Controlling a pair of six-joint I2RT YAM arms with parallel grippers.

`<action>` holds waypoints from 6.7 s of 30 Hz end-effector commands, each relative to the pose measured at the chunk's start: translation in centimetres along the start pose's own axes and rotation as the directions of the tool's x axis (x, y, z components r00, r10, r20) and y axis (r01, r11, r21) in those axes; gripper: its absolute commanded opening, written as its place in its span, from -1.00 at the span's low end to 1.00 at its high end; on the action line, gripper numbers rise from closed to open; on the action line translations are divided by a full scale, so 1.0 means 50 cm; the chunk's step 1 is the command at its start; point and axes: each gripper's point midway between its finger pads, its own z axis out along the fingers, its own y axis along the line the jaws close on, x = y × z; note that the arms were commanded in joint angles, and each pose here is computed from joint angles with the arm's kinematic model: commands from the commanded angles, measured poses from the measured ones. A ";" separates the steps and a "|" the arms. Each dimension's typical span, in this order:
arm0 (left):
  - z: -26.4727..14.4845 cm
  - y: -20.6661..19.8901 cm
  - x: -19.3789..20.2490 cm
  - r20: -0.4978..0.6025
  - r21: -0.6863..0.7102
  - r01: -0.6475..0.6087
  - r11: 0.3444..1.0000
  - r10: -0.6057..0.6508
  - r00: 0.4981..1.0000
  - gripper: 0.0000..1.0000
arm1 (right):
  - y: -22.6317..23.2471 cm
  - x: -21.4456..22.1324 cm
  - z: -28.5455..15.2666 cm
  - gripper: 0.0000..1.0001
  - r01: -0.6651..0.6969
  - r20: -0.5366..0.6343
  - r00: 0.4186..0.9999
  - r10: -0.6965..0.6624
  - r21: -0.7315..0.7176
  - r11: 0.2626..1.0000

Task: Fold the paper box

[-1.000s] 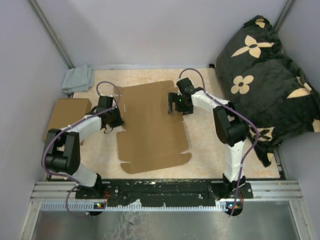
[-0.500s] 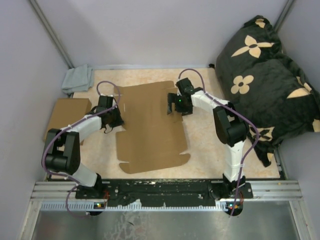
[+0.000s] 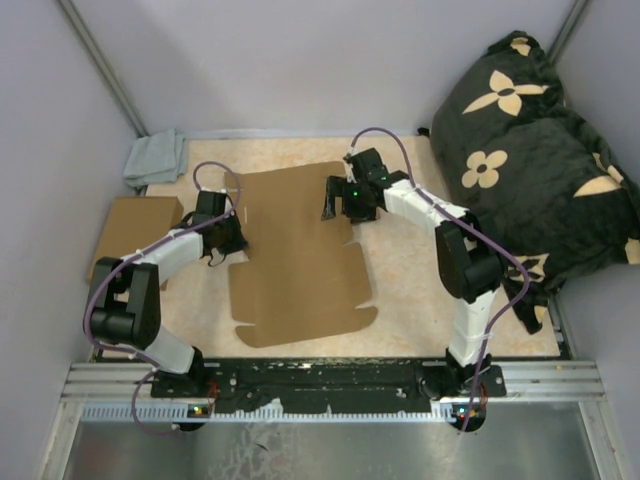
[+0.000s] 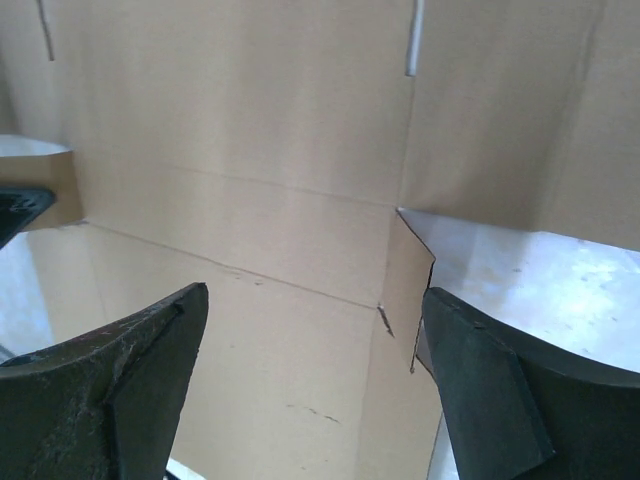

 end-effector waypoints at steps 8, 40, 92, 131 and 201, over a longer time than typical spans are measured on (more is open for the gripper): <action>0.011 -0.030 0.016 -0.040 0.060 -0.005 0.998 0.007 0.999 -1.00 | 0.126 0.033 0.037 0.74 0.009 -0.054 0.998 -0.022 -0.236 0.972; 0.020 -0.120 -0.022 -0.072 0.180 -0.018 0.983 0.031 0.997 -0.47 | 0.070 0.097 0.099 0.71 -0.030 -0.130 0.991 0.012 -0.136 0.990; -0.079 0.083 -0.122 0.194 -0.252 0.182 0.951 -0.134 0.972 -0.66 | 0.051 0.112 0.103 0.71 -0.023 -0.143 0.990 0.008 -0.103 0.994; 0.088 -0.050 0.073 -0.137 -0.086 0.042 0.995 -0.054 0.989 -1.00 | 0.060 0.087 0.063 0.71 -0.007 -0.103 0.995 -0.003 -0.100 0.995; 0.234 -0.080 -0.424 0.220 0.228 -0.018 0.973 -0.034 0.975 -1.00 | -0.138 -0.424 0.079 0.98 0.053 0.353 0.932 -0.085 0.100 0.994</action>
